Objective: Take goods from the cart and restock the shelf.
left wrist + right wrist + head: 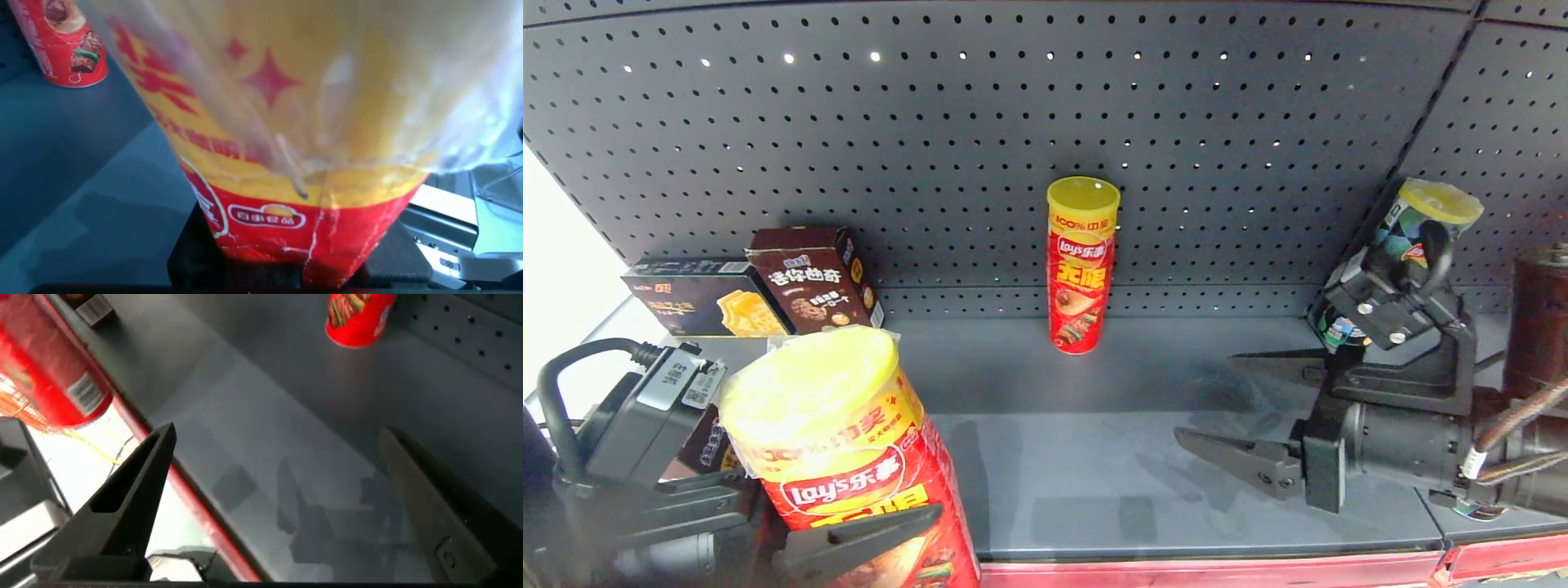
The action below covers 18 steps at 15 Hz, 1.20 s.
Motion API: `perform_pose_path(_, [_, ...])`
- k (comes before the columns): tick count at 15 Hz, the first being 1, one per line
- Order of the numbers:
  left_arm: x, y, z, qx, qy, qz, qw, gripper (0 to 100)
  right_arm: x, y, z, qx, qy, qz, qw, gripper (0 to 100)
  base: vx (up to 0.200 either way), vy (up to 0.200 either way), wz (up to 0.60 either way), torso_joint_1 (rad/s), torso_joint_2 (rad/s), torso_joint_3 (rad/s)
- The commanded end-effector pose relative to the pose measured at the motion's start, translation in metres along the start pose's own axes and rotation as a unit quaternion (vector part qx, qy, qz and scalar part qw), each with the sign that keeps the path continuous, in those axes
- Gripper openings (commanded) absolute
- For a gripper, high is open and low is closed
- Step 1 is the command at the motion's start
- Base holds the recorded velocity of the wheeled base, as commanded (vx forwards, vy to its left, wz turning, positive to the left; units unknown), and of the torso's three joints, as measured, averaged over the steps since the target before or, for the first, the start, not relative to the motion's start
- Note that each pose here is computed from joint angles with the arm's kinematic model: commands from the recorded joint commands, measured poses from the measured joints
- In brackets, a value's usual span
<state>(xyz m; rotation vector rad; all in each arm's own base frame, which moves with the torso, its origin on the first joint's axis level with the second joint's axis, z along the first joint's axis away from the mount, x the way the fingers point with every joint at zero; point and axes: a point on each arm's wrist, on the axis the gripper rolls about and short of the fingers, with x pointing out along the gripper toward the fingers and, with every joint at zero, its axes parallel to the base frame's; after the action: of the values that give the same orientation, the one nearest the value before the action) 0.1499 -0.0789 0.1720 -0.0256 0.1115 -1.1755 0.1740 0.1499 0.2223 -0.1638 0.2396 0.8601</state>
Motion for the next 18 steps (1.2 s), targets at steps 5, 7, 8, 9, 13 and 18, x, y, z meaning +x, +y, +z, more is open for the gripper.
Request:
perform_pose_path(5, [-0.002, -0.002, -0.002, -0.002, 0.001, -0.001, 1.0000, 0, 0.066, -0.030, 0.006, -0.018, -0.002, -0.040, 0.999, 100, 0.000, 0.000, 0.00, 0.000, 0.00, 0.000])
perform_pose_path(7, [-0.001, -0.002, 0.000, 0.001, -0.001, -0.002, 1.0000, 0, 0.088, -0.048, 0.012, -0.018, -0.023, -0.050, 0.998, 100, 0.000, 0.000, 0.00, 0.000, 0.00, 0.000])
perform_pose_path(8, [0.000, -0.002, 0.001, 0.003, -0.003, -0.004, 1.0000, 0, 0.098, -0.056, 0.015, -0.020, -0.040, -0.039, 0.998, 100, 0.000, 0.000, 0.00, 0.000, 0.00, 0.000])
perform_pose_path(9, [0.000, -0.002, 0.001, 0.002, -0.002, -0.004, 1.0000, 0, 0.107, -0.064, 0.018, -0.026, -0.064, -0.019, 0.997, 100, 0.000, 0.000, 0.00, 0.000, 0.00, 0.000])
perform_pose_path(13, [-0.001, -0.003, 0.000, 0.002, -0.002, -0.004, 1.0000, 0, 0.135, -0.085, 0.028, -0.044, -0.118, 0.001, 0.992, 100, 0.000, 0.000, 0.00, 0.000, 0.00, 0.000])
perform_pose_path(18, [-0.001, -0.003, -0.001, 0.001, 0.000, -0.004, 1.0000, 0, 0.153, -0.103, 0.026, -0.061, -0.123, 0.000, 0.991, 100, 0.000, 0.000, 0.00, 0.000, 0.00, 0.000])
